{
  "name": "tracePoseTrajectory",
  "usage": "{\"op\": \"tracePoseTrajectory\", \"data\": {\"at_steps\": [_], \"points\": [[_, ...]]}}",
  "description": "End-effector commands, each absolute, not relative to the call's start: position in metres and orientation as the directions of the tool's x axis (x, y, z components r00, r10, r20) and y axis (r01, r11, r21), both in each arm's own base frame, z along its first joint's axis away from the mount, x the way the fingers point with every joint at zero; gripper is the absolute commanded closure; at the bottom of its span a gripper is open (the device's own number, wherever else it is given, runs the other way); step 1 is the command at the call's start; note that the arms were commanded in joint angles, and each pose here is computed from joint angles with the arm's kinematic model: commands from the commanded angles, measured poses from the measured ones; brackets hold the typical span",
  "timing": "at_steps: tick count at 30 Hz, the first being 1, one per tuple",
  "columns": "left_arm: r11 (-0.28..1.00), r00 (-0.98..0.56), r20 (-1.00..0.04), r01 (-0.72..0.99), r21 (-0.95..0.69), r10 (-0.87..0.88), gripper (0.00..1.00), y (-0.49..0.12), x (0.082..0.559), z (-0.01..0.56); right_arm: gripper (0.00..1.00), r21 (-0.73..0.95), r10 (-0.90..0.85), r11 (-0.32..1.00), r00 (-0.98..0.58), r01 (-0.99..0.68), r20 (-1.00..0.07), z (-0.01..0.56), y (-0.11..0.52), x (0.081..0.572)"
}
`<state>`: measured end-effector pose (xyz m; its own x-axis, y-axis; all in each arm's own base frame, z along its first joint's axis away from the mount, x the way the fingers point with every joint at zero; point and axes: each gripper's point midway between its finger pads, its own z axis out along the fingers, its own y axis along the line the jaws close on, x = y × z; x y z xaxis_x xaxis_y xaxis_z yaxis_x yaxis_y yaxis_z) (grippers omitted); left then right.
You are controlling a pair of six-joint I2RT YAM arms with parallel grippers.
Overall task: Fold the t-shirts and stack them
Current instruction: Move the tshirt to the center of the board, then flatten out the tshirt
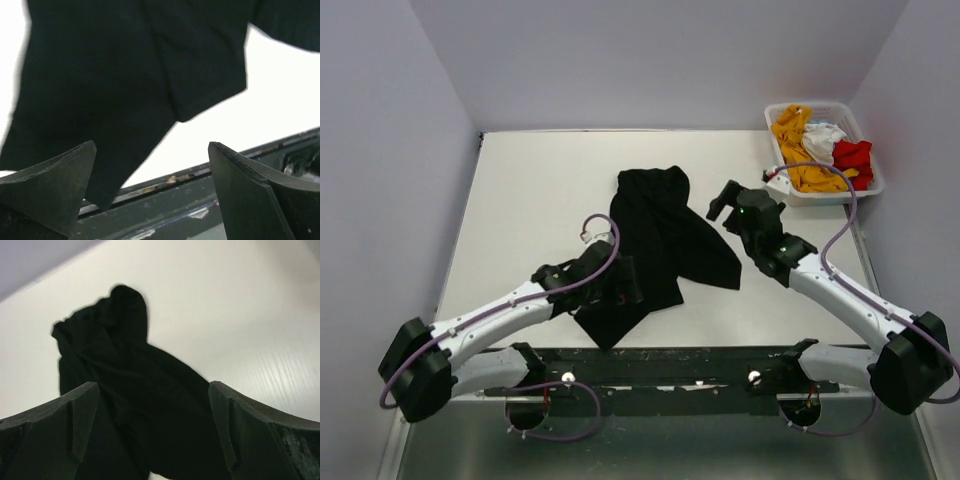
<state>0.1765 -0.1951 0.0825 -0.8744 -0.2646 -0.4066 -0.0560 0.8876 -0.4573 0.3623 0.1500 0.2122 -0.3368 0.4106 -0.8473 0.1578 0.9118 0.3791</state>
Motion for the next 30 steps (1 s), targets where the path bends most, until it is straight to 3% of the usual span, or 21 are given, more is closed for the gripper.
{"op": "tracePoseTrajectory", "data": {"at_steps": [1,10,22,26,30], "points": [[0.883,-0.876,-0.469,0.129,-0.452,-0.112,0.01,-0.261,0.181,0.110,0.00,0.317,0.406,0.910,-0.427,0.267,-0.808,0.139,0.122,0.323],[0.922,-0.899,-0.423,0.253,-0.294,0.112,0.01,-0.333,0.180,0.089,0.00,0.318,0.436,0.896,-0.483,0.309,-0.759,0.097,0.112,0.297],[0.979,-0.913,-0.375,0.198,-0.055,0.163,0.06,-0.338,0.191,0.049,0.00,0.284,0.461,0.869,-0.452,0.406,-0.764,0.088,0.095,0.293],[0.984,-0.918,-0.360,0.177,0.005,0.167,0.13,-0.331,0.189,0.038,0.00,0.280,0.462,0.863,-0.433,0.421,-0.774,0.089,0.090,0.292],[0.986,-0.924,-0.344,0.160,0.052,0.168,0.27,-0.322,0.187,0.028,0.00,0.281,0.466,0.859,-0.425,0.429,-0.776,0.089,0.088,0.292]]}}
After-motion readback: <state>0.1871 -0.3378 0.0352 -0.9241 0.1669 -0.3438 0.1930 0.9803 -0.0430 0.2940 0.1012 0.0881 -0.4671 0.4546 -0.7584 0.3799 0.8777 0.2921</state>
